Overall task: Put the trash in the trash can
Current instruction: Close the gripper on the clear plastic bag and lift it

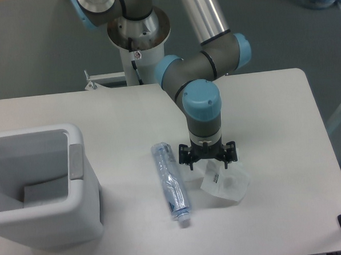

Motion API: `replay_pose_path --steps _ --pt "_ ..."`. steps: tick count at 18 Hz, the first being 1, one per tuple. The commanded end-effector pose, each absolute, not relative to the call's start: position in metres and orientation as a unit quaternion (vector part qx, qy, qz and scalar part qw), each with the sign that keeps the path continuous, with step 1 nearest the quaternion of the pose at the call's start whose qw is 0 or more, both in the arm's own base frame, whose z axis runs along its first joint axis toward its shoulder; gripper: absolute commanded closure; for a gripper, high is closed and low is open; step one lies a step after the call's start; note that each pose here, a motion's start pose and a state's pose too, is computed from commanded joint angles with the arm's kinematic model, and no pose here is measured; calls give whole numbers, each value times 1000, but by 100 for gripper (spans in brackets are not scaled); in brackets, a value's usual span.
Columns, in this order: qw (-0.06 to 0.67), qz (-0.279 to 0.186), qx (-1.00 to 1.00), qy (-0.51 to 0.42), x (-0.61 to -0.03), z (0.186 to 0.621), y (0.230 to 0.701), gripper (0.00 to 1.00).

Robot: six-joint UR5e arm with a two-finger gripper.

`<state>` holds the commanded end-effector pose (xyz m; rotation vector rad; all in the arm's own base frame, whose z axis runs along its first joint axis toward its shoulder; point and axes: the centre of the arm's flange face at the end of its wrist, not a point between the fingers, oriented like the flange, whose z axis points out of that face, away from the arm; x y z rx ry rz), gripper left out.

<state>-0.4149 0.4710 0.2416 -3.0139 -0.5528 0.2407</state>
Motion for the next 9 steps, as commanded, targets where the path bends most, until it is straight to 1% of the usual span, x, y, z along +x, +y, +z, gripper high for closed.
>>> replay_pose_path --steps 2,7,9 --pt "36 80 -980 -181 -417 244 472 3" --pt "45 88 -978 -182 -426 250 480 4" --pt "44 90 -978 -181 -427 251 480 7"
